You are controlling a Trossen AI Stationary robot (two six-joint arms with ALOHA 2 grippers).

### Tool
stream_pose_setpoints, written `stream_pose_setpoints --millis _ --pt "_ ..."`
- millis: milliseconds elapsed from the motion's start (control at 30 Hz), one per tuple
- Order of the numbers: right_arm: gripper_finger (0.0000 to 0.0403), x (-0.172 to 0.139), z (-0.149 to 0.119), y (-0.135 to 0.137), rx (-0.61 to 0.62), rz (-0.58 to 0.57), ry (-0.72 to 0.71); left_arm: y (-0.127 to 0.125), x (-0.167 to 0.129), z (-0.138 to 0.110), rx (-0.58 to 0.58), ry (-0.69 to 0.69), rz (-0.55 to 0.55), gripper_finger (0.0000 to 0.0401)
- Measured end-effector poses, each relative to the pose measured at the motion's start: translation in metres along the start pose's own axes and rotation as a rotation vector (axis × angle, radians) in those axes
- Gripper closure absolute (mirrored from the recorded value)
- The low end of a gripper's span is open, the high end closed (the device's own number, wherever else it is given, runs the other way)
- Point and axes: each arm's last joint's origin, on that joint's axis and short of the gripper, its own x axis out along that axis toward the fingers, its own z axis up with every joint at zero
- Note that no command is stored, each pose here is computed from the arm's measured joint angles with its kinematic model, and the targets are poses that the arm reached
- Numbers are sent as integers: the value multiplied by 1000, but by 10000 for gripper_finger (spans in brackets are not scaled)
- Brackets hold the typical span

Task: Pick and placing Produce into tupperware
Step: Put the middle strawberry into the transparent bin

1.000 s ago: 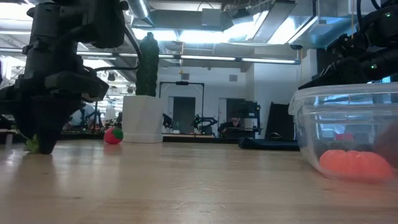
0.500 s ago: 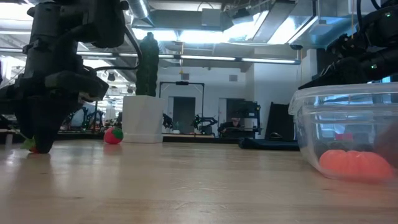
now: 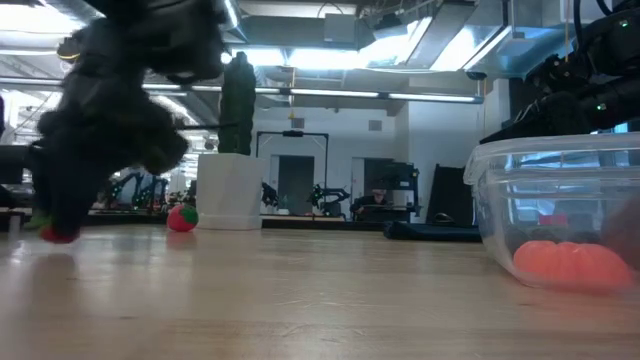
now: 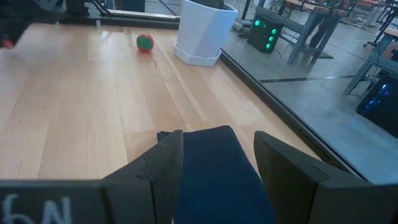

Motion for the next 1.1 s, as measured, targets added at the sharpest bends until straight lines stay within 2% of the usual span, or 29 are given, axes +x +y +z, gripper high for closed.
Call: stream_pose_setpoints --millis 167,267,400,567,667,833,933,1100 --pt "205 0 0 0 0 0 0 -17 -11 23 161 69 -336 302" --pt "205 0 0 0 0 0 0 -26 -21 37 259 38 -516 302" --pt "205 0 1 0 1 -2 -12 -37 -38 56 405 -118 -719 313" --pt "205 0 2 0 2 -3 -18 -51 -63 69 624 -405 -921 317" --pt "205 0 2 0 2 -3 -18 -58 -75 73 710 -597 -924 309" --pt "205 0 2 0 2 -3 -18 -75 -87 78 831 -903 -750 312" --pt "205 0 2 0 2 -3 -18 -89 -84 81 933 -967 -678 318" --pt "205 0 2 0 2 -3 -18 -128 -71 96 1045 -1000 -648 307"
